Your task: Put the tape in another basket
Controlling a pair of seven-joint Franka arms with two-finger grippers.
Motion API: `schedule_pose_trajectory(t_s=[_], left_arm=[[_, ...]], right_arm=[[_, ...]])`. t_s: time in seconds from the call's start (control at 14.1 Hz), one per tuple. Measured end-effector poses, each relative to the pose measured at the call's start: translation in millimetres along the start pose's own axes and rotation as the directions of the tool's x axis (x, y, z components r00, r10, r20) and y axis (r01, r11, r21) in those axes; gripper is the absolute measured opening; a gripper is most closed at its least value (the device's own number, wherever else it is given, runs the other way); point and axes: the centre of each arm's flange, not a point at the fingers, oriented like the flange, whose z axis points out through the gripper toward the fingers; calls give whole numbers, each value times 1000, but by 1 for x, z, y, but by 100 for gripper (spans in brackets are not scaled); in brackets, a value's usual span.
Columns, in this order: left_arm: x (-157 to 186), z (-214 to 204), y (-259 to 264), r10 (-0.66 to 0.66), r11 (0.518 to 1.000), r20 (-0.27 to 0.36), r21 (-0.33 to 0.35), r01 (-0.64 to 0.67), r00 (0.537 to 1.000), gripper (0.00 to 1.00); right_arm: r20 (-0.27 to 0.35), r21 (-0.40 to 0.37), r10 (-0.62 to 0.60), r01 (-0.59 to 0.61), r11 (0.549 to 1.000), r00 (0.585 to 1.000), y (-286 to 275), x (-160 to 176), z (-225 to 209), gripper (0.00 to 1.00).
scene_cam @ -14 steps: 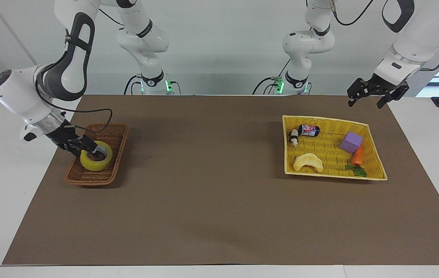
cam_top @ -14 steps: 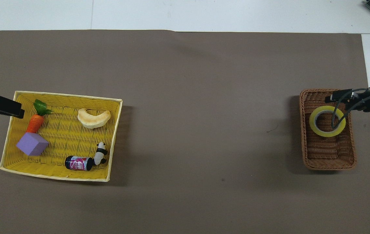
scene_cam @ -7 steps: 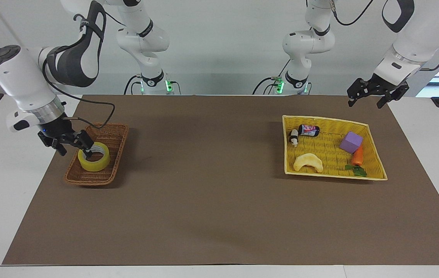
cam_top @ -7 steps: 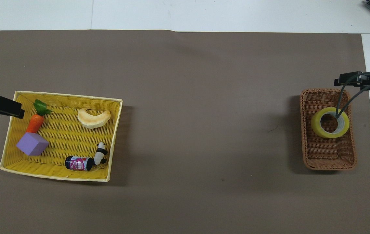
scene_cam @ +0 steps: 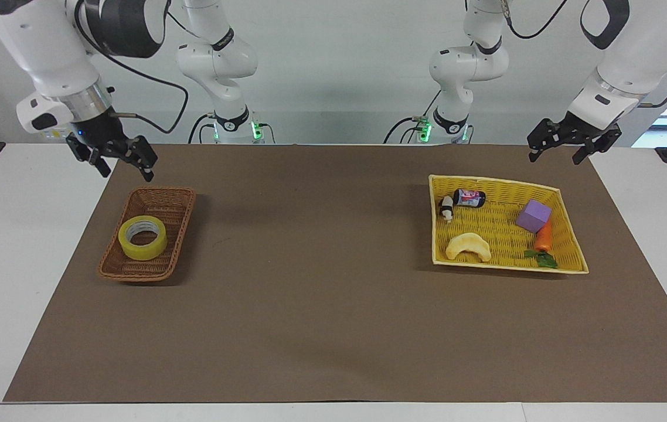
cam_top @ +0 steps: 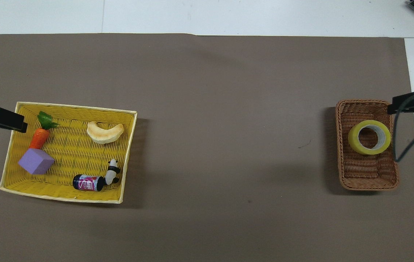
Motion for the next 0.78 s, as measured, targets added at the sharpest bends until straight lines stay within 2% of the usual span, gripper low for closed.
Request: schedule_pose_trajectory(t_s=[0.21,0.78], left_arm=[[0,0,0,0,1000,0,0,0,1000,100],[0,0,0,0,1000,1,0,0,1000,100]], right_arm=[[19,1,6,-6,1000,1000,4,-18,-38,100],[10,9,1,-1,1000,1000,4,-29,-23,100]])
